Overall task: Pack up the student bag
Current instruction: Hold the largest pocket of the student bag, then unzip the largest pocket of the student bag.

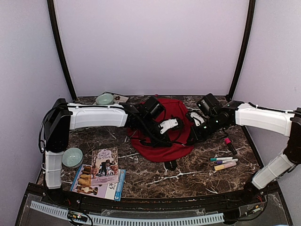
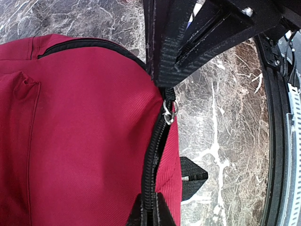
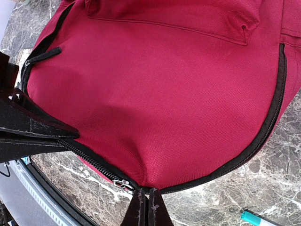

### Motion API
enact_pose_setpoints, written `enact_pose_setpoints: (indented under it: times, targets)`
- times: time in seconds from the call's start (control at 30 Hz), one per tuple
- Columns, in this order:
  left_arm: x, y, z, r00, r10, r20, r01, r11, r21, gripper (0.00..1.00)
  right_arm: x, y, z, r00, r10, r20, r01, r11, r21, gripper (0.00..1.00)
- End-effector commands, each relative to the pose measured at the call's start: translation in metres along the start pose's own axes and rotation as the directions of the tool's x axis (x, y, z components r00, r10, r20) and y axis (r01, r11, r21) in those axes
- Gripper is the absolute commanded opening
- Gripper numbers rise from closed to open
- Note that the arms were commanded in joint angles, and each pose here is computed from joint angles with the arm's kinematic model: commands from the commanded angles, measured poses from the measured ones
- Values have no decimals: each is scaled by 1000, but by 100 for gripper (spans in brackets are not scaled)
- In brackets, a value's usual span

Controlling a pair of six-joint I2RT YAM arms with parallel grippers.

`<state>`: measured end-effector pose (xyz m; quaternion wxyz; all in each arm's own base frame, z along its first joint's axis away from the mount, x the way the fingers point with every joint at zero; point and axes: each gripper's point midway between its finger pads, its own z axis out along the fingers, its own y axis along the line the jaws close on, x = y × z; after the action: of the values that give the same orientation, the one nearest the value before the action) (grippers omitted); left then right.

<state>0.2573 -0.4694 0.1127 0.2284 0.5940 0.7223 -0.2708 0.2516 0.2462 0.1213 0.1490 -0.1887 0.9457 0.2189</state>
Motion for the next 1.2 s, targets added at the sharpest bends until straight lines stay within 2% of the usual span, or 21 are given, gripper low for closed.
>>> enact_pose_setpoints:
  times: [0.0, 0.3, 0.43, 0.6, 0.67, 0.73, 0.8, 0.87, 0.9, 1.1, 1.17]
  targets:
    - [-5, -3, -20, 1000, -6, 6, 6, 999, -47, 0, -6, -12, -8, 999, 13, 40, -16, 998, 63, 0]
    - [4, -3, -41, 998, -56, 26, 59, 992, -116, 0, 17, -84, -1, 982, 187, 19, -183, 928, 325, 0]
    - [10, -5, -40, 996, -85, 21, 87, 989, -116, 0, 20, -89, -2, 978, 206, 32, -205, 920, 334, 0]
    - [10, -6, -41, 995, -97, 19, 99, 986, -135, 2, 18, -76, 4, 978, 206, 34, -208, 946, 250, 0]
    - [7, -8, -44, 995, -99, 29, 102, 985, -140, 13, 17, -74, 5, 978, 207, 29, -208, 948, 240, 0]
    - [-3, -11, -47, 995, -86, 58, 94, 985, -142, 32, 17, -72, 5, 978, 206, 23, -206, 950, 236, 0]
    - [-15, -12, -49, 994, -61, 86, 74, 985, -153, 57, 15, -71, 5, 979, 203, 25, -203, 952, 228, 0]
    - [-24, -10, -49, 993, -44, 110, 62, 983, -174, 86, 12, -69, 4, 980, 198, 33, -200, 955, 218, 0]
    - [-28, -7, -48, 992, -40, 119, 61, 982, -181, 96, 10, -68, 3, 980, 196, 39, -200, 956, 216, 0]
    - [-29, 28, -29, 978, -148, 148, 186, 937, -297, 99, 9, -67, 1, 978, 204, 51, -211, 955, 210, 0]
    - [-34, 31, -29, 973, -141, 180, 191, 934, -301, 99, 9, -67, 2, 976, 211, 52, -217, 954, 207, 0]
